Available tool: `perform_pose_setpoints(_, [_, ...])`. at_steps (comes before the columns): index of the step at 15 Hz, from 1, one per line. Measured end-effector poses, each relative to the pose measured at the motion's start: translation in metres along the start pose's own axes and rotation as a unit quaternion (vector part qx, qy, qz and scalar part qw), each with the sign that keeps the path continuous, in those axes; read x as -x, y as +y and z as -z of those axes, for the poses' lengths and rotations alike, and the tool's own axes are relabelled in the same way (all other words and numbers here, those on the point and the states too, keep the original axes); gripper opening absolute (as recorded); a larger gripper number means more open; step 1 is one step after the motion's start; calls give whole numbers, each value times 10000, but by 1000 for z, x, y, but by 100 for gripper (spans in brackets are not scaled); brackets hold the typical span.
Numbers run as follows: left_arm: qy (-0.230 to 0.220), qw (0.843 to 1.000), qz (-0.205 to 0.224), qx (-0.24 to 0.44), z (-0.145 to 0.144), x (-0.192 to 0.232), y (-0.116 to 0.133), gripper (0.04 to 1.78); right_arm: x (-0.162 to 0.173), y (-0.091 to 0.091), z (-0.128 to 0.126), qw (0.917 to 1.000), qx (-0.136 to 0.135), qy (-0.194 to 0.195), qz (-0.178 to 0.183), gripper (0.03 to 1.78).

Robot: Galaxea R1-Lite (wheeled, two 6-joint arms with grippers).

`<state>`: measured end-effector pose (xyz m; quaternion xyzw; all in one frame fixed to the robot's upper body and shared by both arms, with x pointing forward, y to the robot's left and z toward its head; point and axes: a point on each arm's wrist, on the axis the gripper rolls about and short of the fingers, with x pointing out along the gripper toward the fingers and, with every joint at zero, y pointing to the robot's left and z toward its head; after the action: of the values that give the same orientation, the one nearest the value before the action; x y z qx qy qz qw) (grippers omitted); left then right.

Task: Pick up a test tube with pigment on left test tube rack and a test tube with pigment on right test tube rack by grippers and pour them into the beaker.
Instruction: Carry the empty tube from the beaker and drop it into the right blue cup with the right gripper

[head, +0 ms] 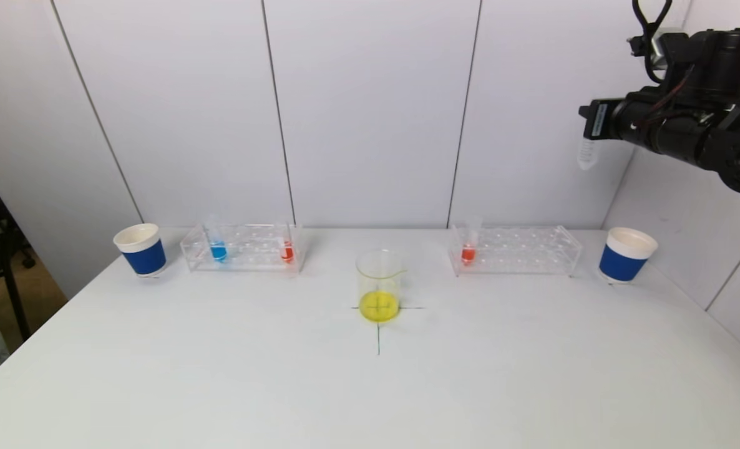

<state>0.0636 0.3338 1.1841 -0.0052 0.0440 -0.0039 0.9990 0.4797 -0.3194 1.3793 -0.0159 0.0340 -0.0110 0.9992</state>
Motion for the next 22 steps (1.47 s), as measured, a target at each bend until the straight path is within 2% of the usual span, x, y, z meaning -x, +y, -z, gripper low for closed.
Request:
perform_pose_setpoints(6, [0, 10000, -2, -4, 0, 0, 0, 176, -12, -45, 14, 9984, -211, 156, 498, 46])
perform_pose_setpoints(11, [0, 10000, -2, -2, 0, 0, 0, 176, -21, -75, 26, 9956, -266, 276, 850, 46])
perform_pose_setpoints(17, [-2, 10000, 0, -2, 0, 0, 0, 176, -24, -103, 46, 9923, -317, 492, 1096, 46])
perform_pose_setpoints(22, [-2, 10000, -2, -4, 0, 0, 0, 176, -26, -114, 67, 9902, -342, 608, 1206, 46])
